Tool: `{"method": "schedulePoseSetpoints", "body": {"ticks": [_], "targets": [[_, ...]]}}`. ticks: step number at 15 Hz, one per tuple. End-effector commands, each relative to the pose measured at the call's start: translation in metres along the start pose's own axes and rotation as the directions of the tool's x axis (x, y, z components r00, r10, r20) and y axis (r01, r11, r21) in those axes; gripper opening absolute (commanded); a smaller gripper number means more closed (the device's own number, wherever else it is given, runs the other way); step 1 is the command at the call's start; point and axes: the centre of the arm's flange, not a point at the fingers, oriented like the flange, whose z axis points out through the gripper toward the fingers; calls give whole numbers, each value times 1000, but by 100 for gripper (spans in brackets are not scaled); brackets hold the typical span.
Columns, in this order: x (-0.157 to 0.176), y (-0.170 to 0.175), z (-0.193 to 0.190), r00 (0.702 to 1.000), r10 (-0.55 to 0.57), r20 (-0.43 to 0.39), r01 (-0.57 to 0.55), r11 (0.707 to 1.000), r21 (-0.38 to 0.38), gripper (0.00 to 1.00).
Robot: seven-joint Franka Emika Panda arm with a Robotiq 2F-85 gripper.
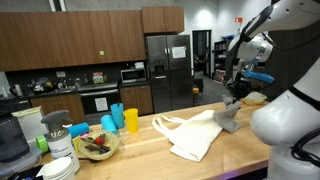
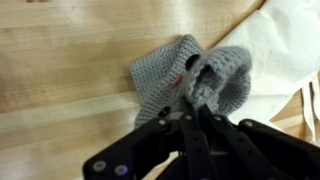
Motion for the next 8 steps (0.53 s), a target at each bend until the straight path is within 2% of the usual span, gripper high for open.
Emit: {"method": "schedulePoseSetpoints", "body": {"ticks": [1,8], "targets": [[0,-4,0,1000,-15,-13,15,1000,-10,1],[9,-44,3,996,-84,6,84,994,-62,1]]}}
